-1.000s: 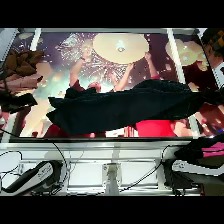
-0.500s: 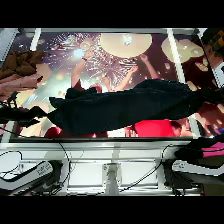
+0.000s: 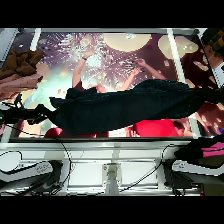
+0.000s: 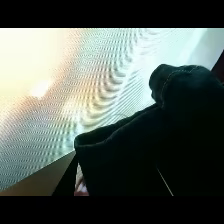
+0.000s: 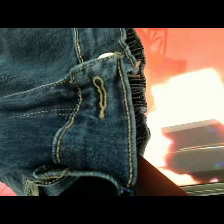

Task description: Fold the clothes and pants, and hang the long-sleeved shirts on hangers.

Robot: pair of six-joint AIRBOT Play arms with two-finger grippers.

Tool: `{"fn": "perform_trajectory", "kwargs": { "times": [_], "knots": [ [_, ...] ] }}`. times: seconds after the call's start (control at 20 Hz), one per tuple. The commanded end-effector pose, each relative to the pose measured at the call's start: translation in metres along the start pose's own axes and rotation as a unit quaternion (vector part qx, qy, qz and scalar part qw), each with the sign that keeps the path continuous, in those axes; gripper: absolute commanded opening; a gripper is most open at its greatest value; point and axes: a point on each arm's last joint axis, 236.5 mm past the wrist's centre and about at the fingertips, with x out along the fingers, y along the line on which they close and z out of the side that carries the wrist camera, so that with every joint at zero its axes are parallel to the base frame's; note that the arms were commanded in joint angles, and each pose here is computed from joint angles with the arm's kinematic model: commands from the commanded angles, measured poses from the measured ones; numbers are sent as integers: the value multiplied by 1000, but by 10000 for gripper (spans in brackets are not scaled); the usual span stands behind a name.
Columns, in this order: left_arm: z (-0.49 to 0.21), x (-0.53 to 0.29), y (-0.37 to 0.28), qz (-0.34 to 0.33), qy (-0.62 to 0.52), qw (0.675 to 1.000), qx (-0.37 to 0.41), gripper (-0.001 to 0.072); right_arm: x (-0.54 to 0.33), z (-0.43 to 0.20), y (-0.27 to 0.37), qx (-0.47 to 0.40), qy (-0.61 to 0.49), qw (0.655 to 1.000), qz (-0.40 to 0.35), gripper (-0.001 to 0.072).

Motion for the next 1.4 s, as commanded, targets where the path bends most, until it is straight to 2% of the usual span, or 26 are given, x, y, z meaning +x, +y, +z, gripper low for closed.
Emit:
{"fn": "perform_trajectory", "kwargs": {
  "times": [0.0, 0.05, 0.1, 0.15, 0.4, 0.65, 0.75, 0.85, 1.0, 1.15, 1.35],
  "knots": [
    [8, 17, 0, 7, -11, 1000, 1, 380, 0, 1, 0, 0, -2, 1000, 0, 30],
    [6, 20, -3, 8, -8, 1000, 8, 285, 0, 1, 0, 0, -2, 1000, 0, 30],
    [5, 22, -7, 7, -7, 1000, 14, 97, -1, 1, 0, 0, -2, 1000, 0, 30],
    [5, 21, -11, 6, -6, 1000, 22, 35, -1, 1, 0, 0, -2, 1000, 0, 30],
    [32, -51, -52, -20, -62, 995, 74, 35, -1, -2, 0, 0, 3, 1000, 1, 30],
    [54, -181, -77, -13, -232, 969, 80, 34, -5, -43, 3, -1, 92, 996, 7, 30],
    [46, -215, -61, 40, -275, 958, 72, 34, -9, -62, 0, -2, 133, 991, 1, 30],
    [34, -238, -28, 129, -290, 946, 65, 33, -14, -79, 3, 0, 168, 986, 8, 30],
    [7, -255, 26, 255, -249, 933, 49, 33, -24, -102, 8, 2, 219, 976, 16, 30],
    [-22, -257, 60, 323, -176, 929, 36, 33, -32, -108, 10, 2, 216, 976, 13, 29],
    [-41, -254, 80, 358, -114, 926, 27, 34, -40, -124, 15, -8, 211, 977, 13, 29]
  ]
}}
